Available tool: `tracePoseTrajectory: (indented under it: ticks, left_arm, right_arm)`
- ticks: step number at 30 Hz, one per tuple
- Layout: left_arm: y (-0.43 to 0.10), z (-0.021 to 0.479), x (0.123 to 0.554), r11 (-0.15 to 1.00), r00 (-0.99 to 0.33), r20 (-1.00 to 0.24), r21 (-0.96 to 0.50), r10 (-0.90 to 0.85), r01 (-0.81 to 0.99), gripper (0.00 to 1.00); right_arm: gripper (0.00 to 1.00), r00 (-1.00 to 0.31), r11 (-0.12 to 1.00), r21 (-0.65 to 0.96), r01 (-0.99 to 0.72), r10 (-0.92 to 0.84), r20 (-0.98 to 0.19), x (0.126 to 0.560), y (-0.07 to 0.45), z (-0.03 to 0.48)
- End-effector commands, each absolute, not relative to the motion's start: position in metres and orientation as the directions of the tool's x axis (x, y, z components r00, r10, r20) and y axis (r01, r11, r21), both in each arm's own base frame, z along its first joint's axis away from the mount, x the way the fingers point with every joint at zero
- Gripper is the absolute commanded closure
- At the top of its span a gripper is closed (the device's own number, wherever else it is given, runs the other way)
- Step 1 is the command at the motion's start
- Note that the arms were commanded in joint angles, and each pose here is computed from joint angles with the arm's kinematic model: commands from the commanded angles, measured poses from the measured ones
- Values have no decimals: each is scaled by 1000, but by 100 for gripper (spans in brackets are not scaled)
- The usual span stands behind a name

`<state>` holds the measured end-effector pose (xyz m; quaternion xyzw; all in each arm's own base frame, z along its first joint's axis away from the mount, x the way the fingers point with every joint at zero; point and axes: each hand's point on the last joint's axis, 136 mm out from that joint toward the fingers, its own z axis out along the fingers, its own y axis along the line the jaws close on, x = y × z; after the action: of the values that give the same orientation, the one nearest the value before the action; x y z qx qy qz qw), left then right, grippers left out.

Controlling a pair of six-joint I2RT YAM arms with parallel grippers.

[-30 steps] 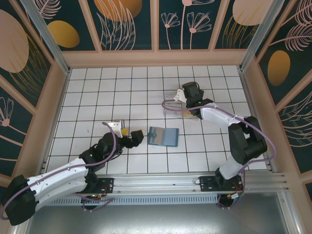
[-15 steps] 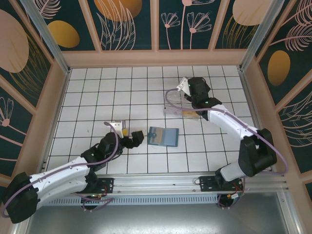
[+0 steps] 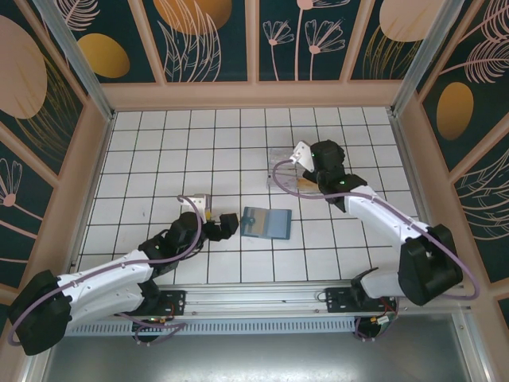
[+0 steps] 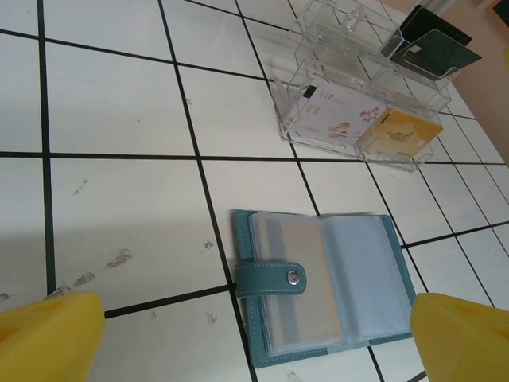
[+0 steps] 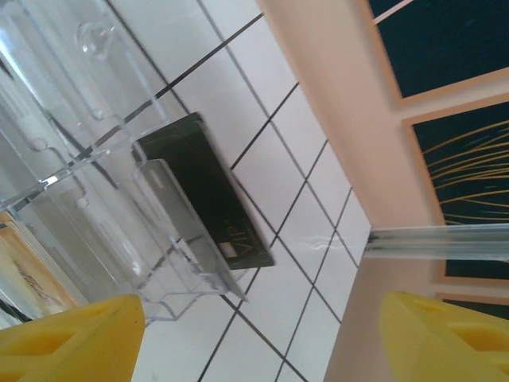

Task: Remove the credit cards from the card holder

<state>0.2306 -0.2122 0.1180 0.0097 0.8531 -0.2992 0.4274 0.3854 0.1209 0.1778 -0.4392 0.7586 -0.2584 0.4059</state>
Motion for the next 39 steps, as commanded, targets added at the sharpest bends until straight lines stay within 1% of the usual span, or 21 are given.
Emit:
tracePoseTrajectory:
  ticks: [1, 5, 9, 14, 19, 28, 31, 34, 37, 39]
  left_arm:
    - [-214, 130, 232, 811, -618, -749, -503, -237, 299, 1]
    - [-210, 131, 230, 809, -609, -754, -507, -247, 299, 1]
    - [-208, 134, 229, 805, -601, -758, -510, -255, 302, 1]
    - [-207, 136, 229, 803, -596, -759, -514, -262, 302, 1]
    - [-207, 134, 229, 804, -597, -758, -513, -261, 300, 1]
    - [-207, 133, 229, 808, -598, -758, -510, -260, 296, 2]
    - [-206, 132, 230, 811, -596, -760, -506, -259, 294, 1]
    - [-206, 132, 230, 814, -596, -761, -503, -257, 290, 1]
    - [-209, 129, 231, 816, -608, -754, -501, -247, 289, 1]
    - [-212, 126, 231, 814, -623, -745, -504, -240, 289, 1]
  right_arm:
    - [23, -313, 476, -735, -484, -878, -362, 399, 123, 160]
    - [25, -372, 482, -735, -477, -868, -328, 416, 117, 148]
    - [30, -427, 521, -740, -425, -837, -343, 436, 110, 155]
    - [31, -460, 497, -787, -365, -832, -312, 450, 98, 161]
    - [31, -493, 512, -805, -299, -805, -329, 460, 83, 167]
    - [31, -495, 567, -773, -283, -777, -389, 453, 85, 175]
    - [28, -507, 632, -734, -248, -730, -457, 443, 83, 186]
    - [27, -529, 747, -638, -186, -624, -576, 425, 83, 201]
    - [27, -518, 888, -431, -162, -448, -729, 400, 95, 217]
    - [28, -501, 947, -269, -173, -320, -804, 382, 105, 225]
